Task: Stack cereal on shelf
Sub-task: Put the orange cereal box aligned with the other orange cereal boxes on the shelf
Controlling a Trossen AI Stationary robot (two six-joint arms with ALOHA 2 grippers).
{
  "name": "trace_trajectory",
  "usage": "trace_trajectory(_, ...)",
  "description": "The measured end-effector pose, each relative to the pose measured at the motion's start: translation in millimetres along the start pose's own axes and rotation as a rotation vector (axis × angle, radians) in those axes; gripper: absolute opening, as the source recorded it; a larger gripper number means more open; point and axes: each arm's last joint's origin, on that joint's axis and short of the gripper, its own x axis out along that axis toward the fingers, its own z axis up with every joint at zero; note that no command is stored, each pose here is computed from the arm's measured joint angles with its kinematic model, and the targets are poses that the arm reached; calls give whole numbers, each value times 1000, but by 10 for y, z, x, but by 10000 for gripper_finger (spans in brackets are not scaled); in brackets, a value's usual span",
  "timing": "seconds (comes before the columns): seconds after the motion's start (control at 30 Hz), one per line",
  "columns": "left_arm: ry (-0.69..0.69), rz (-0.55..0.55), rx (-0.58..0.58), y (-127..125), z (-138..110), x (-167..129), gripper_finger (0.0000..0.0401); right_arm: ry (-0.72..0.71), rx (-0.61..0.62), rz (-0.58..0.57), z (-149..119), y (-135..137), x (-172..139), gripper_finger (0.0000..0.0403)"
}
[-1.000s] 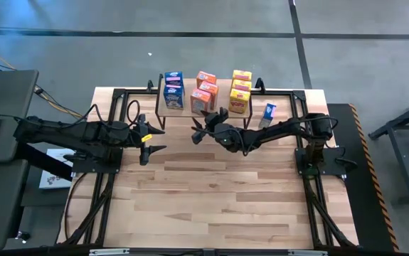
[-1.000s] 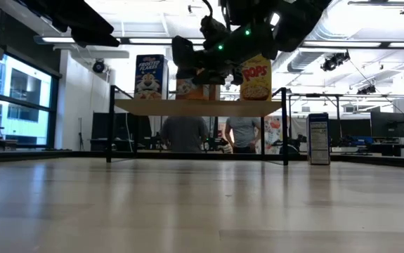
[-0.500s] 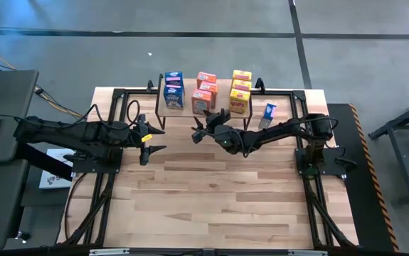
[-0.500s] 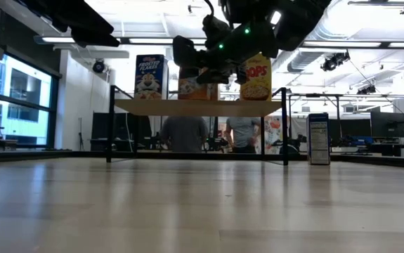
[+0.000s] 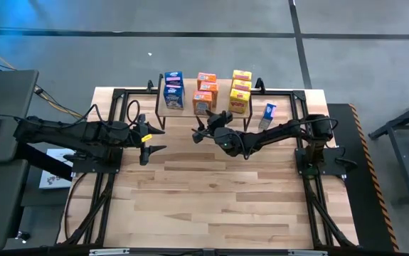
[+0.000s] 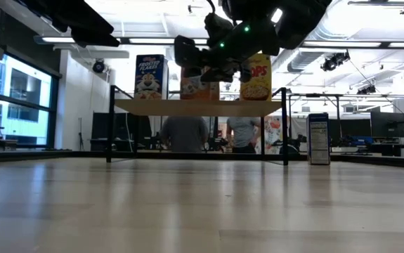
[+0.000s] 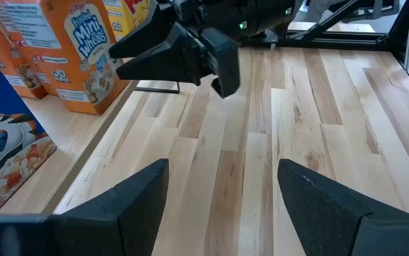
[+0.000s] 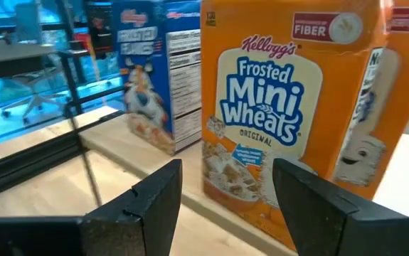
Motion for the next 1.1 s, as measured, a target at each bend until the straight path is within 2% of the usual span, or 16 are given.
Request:
trace_trajectory(0.27,0,0,0,0,0,0,257,-1,-3,-1,-4,29,-40,213)
trace_trajectory(0.6,0,0,0,0,0,1,257,-30,5,108,38,134,-138,213)
trace_trajectory(0.73,0,0,0,0,0,1,257,-29,21,134,63,195,-91,213)
trace_trajectory(1.1,0,0,0,0,0,0,257,-9,-84,97,89,512,120,213)
